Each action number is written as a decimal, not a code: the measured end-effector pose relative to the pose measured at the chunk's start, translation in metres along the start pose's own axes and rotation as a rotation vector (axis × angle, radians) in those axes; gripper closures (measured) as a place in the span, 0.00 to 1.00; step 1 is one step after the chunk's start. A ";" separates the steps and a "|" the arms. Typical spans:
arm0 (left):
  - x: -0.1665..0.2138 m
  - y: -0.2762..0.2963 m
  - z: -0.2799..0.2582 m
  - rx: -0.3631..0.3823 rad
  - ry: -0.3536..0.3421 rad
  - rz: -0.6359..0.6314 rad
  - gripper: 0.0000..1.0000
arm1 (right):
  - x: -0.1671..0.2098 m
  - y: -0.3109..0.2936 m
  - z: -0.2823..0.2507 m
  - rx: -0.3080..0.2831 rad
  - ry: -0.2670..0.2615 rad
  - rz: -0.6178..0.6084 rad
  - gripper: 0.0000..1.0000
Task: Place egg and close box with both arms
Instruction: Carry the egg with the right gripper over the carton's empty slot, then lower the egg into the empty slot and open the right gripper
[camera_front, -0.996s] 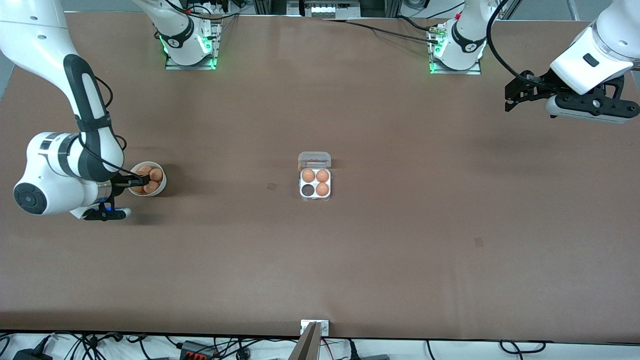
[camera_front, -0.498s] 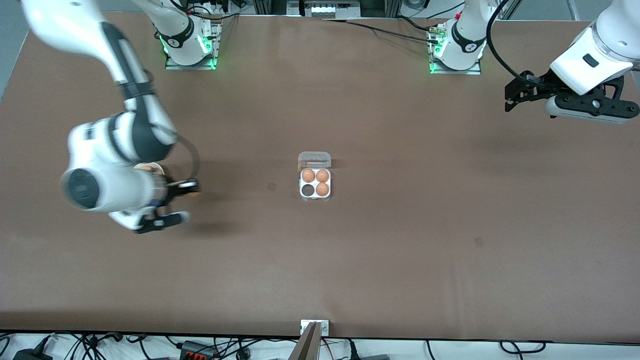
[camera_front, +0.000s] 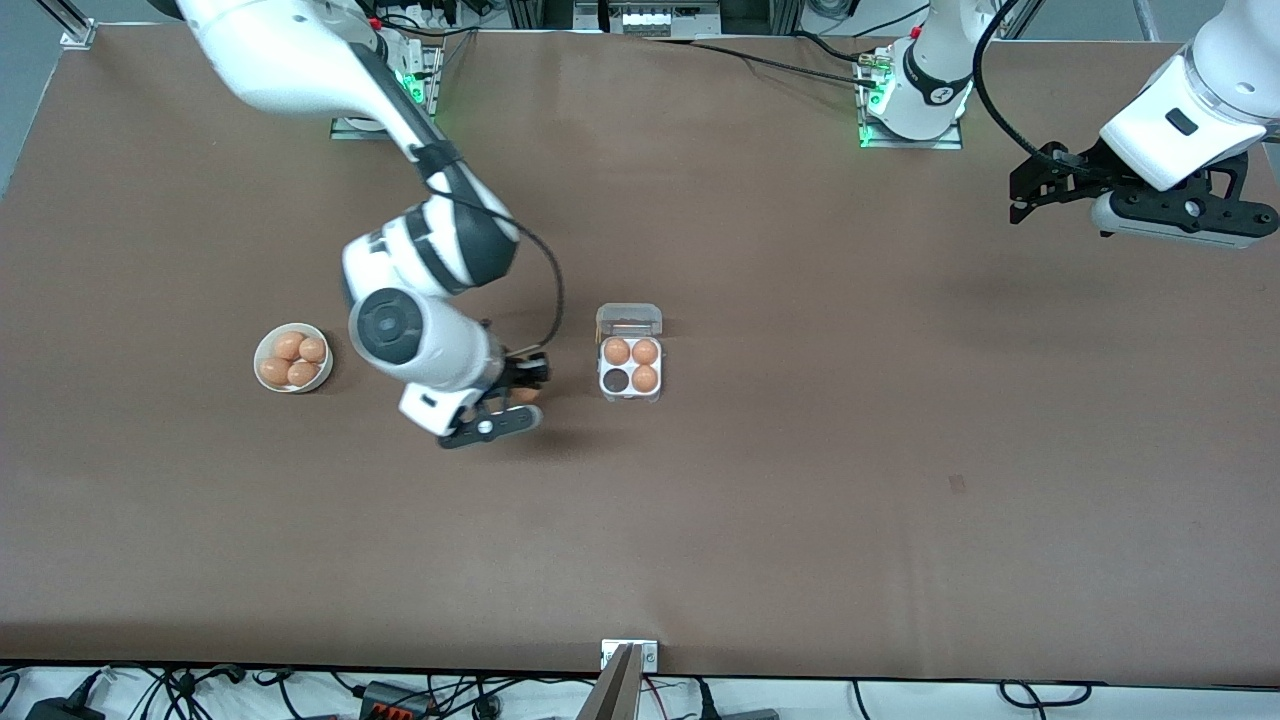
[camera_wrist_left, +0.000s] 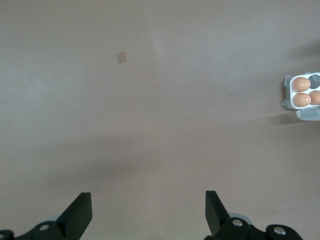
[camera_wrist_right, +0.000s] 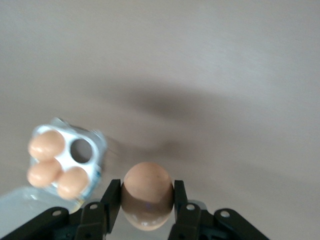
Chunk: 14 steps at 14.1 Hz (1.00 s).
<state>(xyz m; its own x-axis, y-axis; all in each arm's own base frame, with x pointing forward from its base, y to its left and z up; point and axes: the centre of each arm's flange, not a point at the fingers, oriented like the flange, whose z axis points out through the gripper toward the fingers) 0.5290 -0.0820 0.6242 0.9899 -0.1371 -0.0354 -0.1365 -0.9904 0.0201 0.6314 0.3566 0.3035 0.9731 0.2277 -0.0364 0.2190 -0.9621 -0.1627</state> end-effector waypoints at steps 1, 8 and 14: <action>0.000 0.000 0.000 0.000 0.000 0.000 0.00 | -0.001 -0.014 0.009 0.006 0.018 0.013 0.53; 0.000 0.000 0.000 0.000 0.000 0.000 0.00 | -0.011 -0.070 0.051 0.020 0.025 0.028 0.53; 0.000 0.000 0.000 0.000 0.000 0.000 0.00 | -0.016 -0.078 0.067 0.015 0.006 0.019 0.53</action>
<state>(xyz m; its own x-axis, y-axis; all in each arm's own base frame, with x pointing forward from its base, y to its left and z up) 0.5292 -0.0819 0.6242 0.9900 -0.1369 -0.0354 -0.1362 -0.9905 0.0201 0.5944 0.4381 0.2510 0.9775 0.2082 -0.0337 0.1992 -0.9639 -0.1768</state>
